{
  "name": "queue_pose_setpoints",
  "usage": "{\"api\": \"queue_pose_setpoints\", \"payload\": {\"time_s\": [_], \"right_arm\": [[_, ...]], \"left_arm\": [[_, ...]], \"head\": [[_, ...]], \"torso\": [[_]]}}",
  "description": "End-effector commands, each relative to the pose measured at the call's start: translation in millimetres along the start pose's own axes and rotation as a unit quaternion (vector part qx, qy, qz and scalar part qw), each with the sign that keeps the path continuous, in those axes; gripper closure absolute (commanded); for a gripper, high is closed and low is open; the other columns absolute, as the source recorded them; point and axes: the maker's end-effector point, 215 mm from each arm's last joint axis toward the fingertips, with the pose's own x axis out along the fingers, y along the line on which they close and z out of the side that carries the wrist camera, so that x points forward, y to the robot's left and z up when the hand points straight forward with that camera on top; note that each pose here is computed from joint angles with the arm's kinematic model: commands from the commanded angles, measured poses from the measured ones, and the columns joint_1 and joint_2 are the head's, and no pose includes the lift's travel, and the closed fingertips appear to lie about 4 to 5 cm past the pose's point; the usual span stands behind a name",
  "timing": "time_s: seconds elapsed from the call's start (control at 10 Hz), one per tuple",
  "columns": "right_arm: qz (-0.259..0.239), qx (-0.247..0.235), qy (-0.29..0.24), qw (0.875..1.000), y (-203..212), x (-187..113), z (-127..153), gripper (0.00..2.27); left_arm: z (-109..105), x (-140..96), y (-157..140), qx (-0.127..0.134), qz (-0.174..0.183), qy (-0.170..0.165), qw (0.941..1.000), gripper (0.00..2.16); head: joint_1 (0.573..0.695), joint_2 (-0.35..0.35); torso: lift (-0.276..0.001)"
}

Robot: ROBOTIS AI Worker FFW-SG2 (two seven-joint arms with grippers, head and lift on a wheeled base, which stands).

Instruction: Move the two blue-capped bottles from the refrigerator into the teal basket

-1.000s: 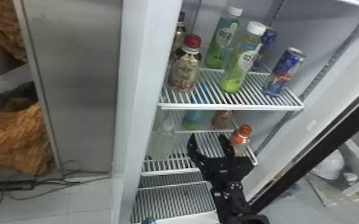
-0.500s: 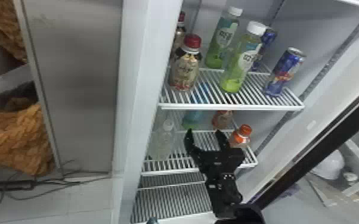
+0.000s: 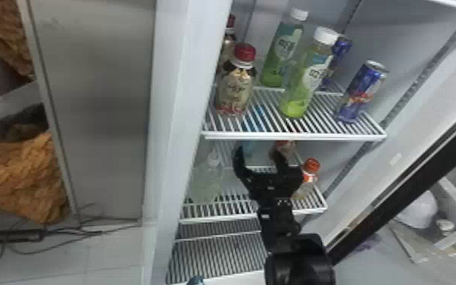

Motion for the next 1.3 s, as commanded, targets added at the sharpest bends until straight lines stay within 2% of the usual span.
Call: {"api": "queue_pose_setpoints", "payload": {"time_s": [0.0,0.2,0.4,0.7,1.0,1.1,1.2], "right_arm": [[-0.004,-0.007,-0.005,1.000,-2.9,14.6,8.8,0.09],[0.002,-0.016,-0.007,1.000,2.4,30.6,20.8,0.09],[0.001,-0.024,0.008,1.000,-0.1,39.4,15.9,0.09],[0.007,-0.038,0.008,0.999,3.0,56.8,28.4,0.10],[0.007,-0.043,0.023,0.999,5.0,65.3,24.8,0.11],[0.007,-0.046,0.030,0.998,4.2,66.8,21.6,0.17],[0.007,-0.047,0.032,0.998,4.4,67.7,21.0,0.40]], "left_arm": [[-0.7,0.6,-0.3,0.000,0.000,0.001,1.0000,1.13],[0.1,0.7,-1.6,0.000,-0.002,0.000,1.0000,1.13],[1.0,0.7,-2.0,-0.001,-0.003,0.000,1.0000,1.13],[4.1,1.7,-3.2,-0.002,-0.007,-0.005,1.0000,1.13],[5.8,2.9,-4.6,-0.001,-0.009,-0.005,0.9999,1.13],[5.0,3.3,-3.9,-0.002,-0.009,-0.004,1.0000,1.13],[5.0,3.3,-4.3,-0.002,-0.009,-0.004,0.9999,1.13]], "head": [[0.695,-0.350],[0.695,-0.350],[0.695,-0.350],[0.695,-0.350],[0.695,-0.350],[0.695,-0.350],[0.695,-0.350]], "torso": [[-0.138],[-0.138],[-0.138],[-0.138],[-0.138],[-0.138],[-0.138]]}}
